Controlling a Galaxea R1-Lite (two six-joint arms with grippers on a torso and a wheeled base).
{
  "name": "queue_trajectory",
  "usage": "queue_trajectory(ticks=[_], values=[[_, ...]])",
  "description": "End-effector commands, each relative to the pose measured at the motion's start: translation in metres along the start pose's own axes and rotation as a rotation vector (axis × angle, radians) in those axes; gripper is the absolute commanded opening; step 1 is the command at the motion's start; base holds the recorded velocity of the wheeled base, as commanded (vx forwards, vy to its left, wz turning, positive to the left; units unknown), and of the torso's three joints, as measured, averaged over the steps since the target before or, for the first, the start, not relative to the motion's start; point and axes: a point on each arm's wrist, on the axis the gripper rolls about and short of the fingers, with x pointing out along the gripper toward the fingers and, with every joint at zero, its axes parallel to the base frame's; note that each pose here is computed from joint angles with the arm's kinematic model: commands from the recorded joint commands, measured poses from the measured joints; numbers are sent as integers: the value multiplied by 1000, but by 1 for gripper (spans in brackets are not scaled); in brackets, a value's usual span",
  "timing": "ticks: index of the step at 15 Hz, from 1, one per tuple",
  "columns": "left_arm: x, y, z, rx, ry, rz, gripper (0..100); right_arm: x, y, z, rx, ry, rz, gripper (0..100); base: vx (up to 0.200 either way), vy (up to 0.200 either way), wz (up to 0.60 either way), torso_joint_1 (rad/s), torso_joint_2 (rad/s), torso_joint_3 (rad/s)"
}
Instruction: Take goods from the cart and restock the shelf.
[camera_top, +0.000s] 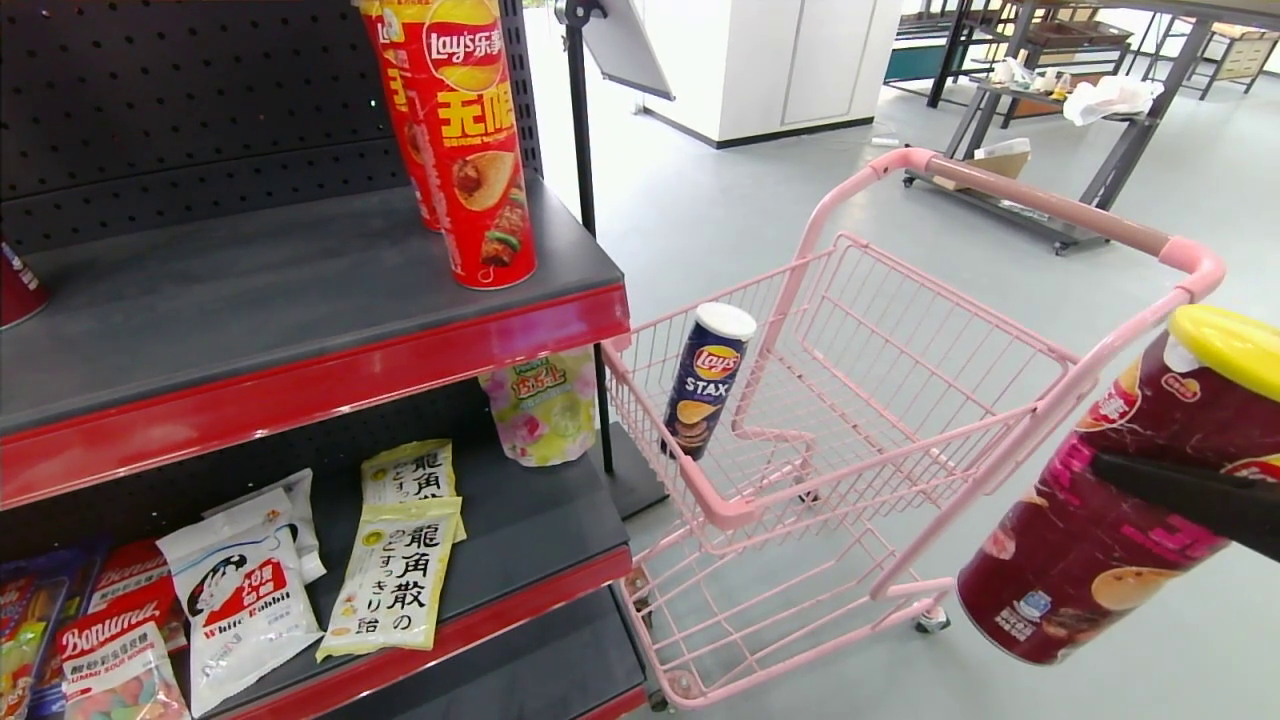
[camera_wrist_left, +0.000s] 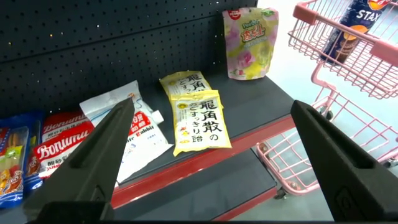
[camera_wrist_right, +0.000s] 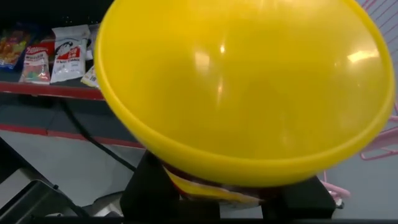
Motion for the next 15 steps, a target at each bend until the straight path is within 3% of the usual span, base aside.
queue_trajectory(ticks=[1, 6, 15], values=[[0, 0, 0, -1, 1, 0, 100, 0, 0, -3, 1, 8, 1, 0, 0, 0, 0, 0, 0, 0], [0, 0, 0, -1, 1, 0, 100, 5, 0, -4, 5, 28, 17, 0, 0, 0, 0, 99, -356, -247], [0, 0, 0, -1, 1, 0, 100, 13, -2, -7, -27, 59, 22, 0, 0, 0, 0, 204, -569, -366]])
